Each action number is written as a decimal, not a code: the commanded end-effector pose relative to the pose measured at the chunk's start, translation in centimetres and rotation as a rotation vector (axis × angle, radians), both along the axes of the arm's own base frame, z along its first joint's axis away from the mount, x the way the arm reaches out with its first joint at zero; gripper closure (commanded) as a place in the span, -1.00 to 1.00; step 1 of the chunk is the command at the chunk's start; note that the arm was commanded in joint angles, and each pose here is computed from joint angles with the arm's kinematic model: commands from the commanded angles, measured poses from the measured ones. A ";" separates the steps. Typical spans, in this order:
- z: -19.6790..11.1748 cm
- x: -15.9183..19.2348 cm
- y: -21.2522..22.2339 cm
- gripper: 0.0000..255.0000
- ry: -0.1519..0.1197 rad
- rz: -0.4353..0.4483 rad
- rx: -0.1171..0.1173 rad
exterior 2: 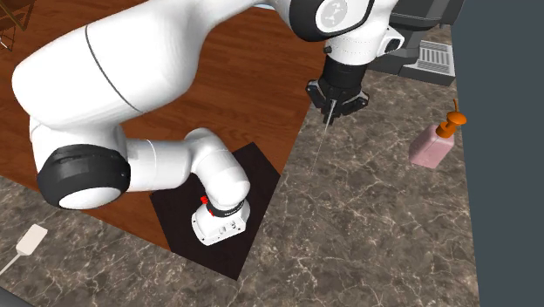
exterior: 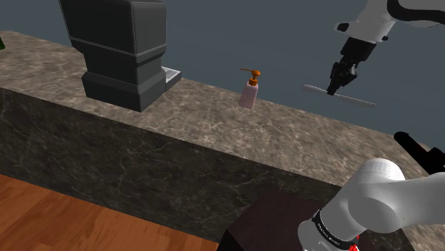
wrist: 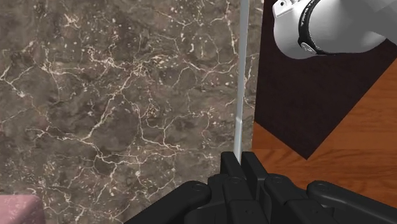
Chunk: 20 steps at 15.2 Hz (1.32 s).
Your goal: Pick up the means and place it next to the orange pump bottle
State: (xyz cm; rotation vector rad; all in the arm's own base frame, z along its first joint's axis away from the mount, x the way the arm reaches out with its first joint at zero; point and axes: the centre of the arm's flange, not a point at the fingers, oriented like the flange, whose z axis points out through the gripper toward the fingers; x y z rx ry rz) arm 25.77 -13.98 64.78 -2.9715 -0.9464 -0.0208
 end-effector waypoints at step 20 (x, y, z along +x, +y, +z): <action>0.1 25.4 -11.1 1.00 0.000 0.000 -0.001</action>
